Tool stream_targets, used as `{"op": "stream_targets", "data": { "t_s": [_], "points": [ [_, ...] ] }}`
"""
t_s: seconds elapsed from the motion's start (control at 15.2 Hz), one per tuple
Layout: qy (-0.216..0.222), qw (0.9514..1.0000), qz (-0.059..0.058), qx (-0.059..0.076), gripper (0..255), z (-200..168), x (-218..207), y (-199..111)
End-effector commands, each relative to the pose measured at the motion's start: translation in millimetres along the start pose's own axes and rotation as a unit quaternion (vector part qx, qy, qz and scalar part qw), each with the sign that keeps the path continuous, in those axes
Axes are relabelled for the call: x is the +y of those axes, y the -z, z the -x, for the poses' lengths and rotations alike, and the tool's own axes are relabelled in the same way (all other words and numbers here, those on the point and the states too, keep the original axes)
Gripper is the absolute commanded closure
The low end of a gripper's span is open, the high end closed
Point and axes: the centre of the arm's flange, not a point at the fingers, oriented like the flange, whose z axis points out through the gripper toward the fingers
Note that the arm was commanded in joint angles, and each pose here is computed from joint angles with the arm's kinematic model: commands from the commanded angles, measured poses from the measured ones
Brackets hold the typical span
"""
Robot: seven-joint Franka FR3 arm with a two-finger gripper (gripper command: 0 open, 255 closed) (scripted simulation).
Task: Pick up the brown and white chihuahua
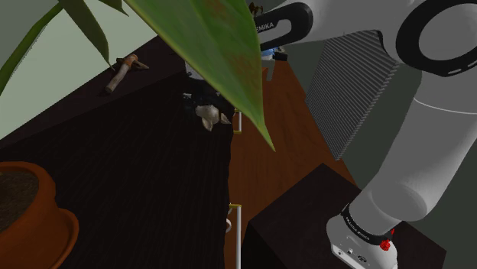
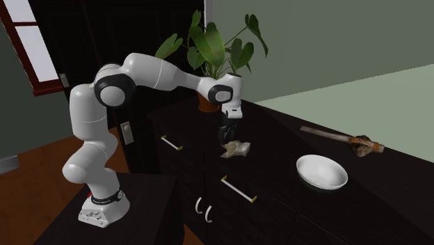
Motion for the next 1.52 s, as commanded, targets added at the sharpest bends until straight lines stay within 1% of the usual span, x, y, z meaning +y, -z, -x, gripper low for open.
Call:
{"op": "stream_targets", "data": {
  "t_s": [0.0, 0.07, 0.2, 0.26, 0.86, 1.45],
  "points": [
    [0.0, 1.0, 0.0, 0.0, 0, 0, 0, -10],
    [0.0, 1.0, 0.0, 0.0, 0, -1, -1, -18],
    [0.0, 1.0, 0.0, 0.0, 0, -1, -1, -18],
    [0.0, 1.0, 0.0, 0.0, 255, 0, -1, -18],
    [0.0, 1.0, 0.0, 0.0, 255, -1, -1, -18],
    [0.0, 1.0, 0.0, 0.0, 255, 1, 3, 29]
  ]
}}
